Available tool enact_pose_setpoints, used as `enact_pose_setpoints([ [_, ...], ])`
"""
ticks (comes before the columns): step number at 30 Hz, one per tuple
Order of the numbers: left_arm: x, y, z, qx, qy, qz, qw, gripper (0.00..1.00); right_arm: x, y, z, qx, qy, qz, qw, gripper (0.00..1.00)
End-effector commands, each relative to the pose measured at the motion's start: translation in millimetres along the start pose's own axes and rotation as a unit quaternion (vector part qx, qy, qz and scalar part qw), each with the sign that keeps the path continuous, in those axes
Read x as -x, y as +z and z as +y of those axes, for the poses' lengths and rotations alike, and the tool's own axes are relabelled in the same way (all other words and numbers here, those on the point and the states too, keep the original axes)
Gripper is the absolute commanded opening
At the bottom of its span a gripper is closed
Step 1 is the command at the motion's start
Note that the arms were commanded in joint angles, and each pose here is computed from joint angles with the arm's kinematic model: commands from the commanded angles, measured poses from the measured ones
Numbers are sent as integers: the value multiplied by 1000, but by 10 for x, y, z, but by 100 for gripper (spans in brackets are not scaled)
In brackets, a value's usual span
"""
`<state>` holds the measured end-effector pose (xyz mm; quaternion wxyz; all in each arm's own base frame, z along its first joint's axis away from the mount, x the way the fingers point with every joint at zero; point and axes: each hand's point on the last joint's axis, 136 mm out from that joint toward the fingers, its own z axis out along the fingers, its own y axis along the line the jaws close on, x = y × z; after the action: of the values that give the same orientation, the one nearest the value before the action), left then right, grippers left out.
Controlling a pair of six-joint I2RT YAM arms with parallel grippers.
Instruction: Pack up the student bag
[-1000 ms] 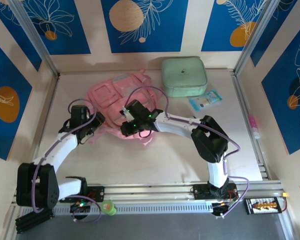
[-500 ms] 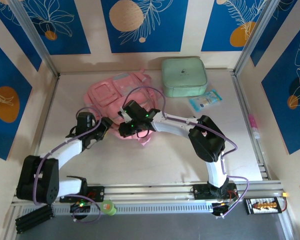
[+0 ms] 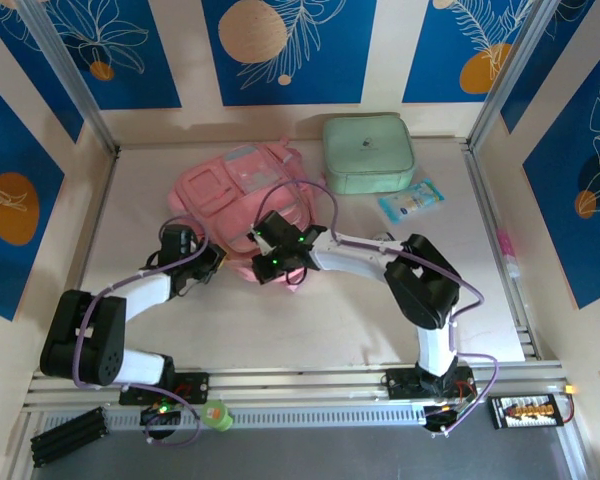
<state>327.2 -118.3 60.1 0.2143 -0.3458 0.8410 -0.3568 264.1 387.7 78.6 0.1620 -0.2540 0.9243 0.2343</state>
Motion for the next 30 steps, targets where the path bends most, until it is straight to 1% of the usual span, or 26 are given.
enact_pose_setpoints([
  [1, 86, -33, -59, 9, 31, -17, 999, 5, -82, -265, -389, -73, 9, -1, 997, 0],
  [6, 109, -46, -55, 20, 55, -20, 998, 5, -138, -378, -700, -127, 39, -16, 991, 0],
  [11, 89, -25, -58, 20, 58, -11, 998, 5, -116, -329, -635, -118, 34, -10, 992, 0],
  [13, 76, -12, -62, 19, 59, -6, 998, 6, -95, -294, -577, -113, 29, -8, 993, 4],
  [17, 72, -2, -70, 19, 62, -1, 998, 6, -46, -243, -497, -113, 24, -12, 993, 17],
  [20, 78, -3, -83, 18, 63, -1, 998, 7, -48, -199, -519, -121, 29, -9, 992, 19],
  [23, 79, -3, -86, 20, 65, -1, 998, 7, -53, -193, -567, -133, 35, -8, 990, 18],
  [26, 85, 0, -91, 21, 65, -2, 998, 7, -53, -197, -563, -130, 39, -10, 991, 16],
  [27, 81, 4, -80, 22, 65, -1, 998, 7, -43, -201, -554, -126, 39, -12, 991, 14],
  [29, 87, 3, -70, 24, 65, -2, 998, 6, -28, -213, -538, -123, 37, -15, 992, 5],
  [30, 98, -4, -73, 25, 66, -5, 998, 6, -23, -234, -563, -130, 39, -17, 991, 3],
])
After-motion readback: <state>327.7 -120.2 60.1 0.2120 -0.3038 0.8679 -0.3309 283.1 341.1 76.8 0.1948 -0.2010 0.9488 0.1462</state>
